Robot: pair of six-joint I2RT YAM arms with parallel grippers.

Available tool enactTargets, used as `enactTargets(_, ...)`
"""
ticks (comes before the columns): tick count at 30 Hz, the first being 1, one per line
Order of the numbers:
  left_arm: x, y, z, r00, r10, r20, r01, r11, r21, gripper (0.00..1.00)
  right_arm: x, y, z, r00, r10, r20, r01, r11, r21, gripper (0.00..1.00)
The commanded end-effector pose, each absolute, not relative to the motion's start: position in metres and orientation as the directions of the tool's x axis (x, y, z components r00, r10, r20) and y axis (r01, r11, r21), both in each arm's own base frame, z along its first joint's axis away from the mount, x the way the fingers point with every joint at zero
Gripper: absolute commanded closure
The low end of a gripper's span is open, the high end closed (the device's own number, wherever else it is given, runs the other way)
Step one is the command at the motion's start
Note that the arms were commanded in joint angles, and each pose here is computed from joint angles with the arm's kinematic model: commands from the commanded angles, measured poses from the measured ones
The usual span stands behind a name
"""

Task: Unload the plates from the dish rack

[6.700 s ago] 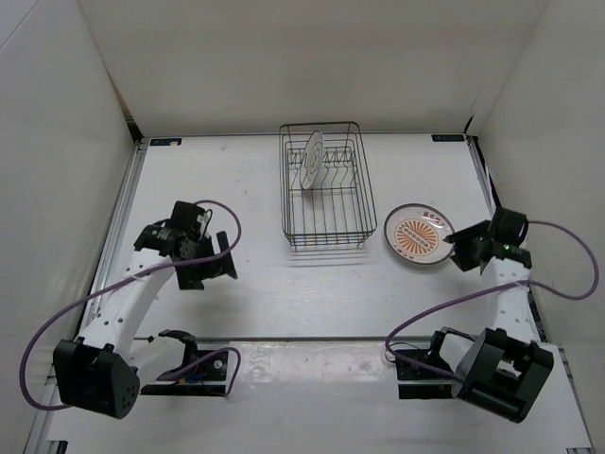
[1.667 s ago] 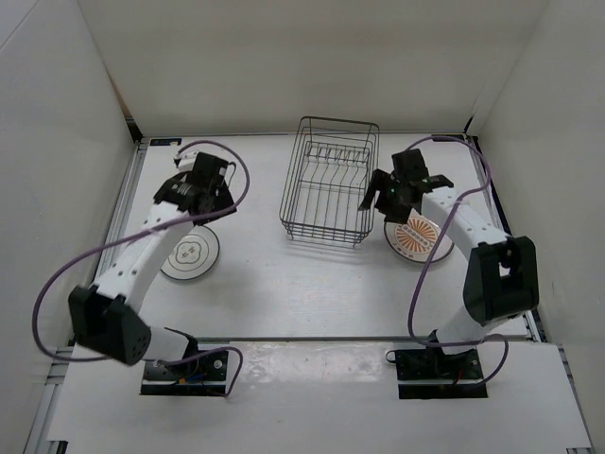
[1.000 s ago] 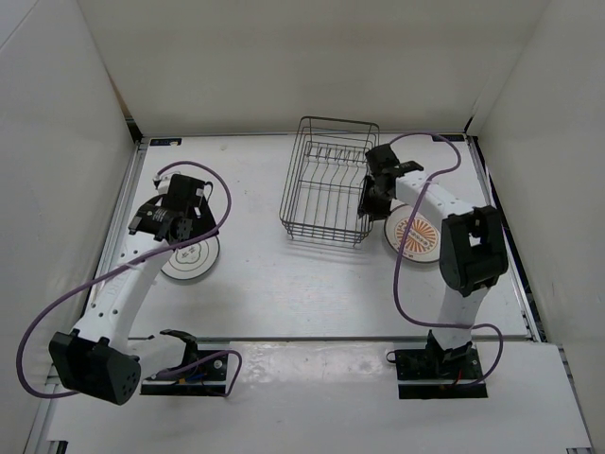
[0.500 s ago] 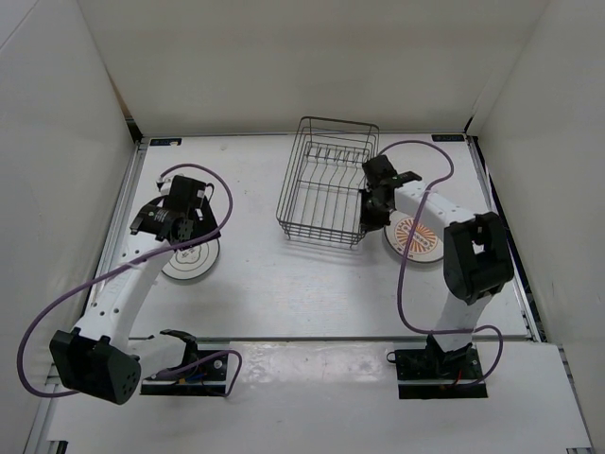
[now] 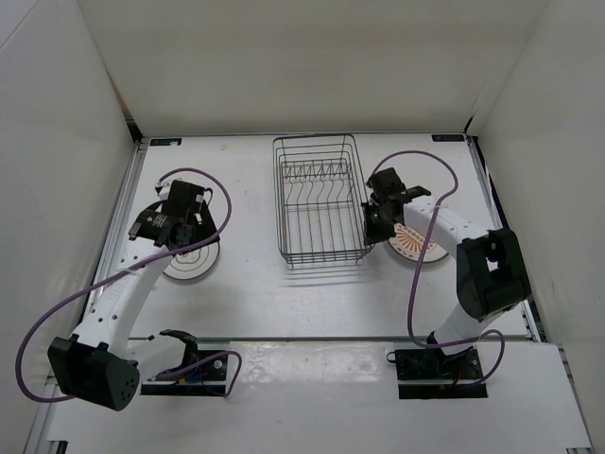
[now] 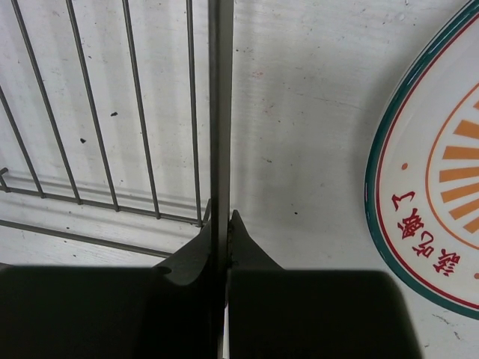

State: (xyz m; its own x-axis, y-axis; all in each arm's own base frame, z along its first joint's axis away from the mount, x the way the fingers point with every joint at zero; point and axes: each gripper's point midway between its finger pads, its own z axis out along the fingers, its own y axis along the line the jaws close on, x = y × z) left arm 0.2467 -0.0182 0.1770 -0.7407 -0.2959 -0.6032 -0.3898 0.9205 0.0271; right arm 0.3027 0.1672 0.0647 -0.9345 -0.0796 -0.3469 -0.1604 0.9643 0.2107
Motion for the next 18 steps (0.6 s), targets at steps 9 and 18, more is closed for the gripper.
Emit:
enactTargets(9,0.242,-0.015,0.183,-0.723,-0.297,-0.624,-0.390,0.921,0.013,0.01,0.314,0.168,0.096,-0.953,0.061,-0.298,0.006,0.984,0.181,0.33)
enactTargets(18,0.255,-0.027,0.193,-0.710,-0.111,-0.695,-0.180,0.983,0.026,0.01,0.357,0.170,0.246,-0.771,0.237,-0.591,0.049,0.947,0.316,0.10)
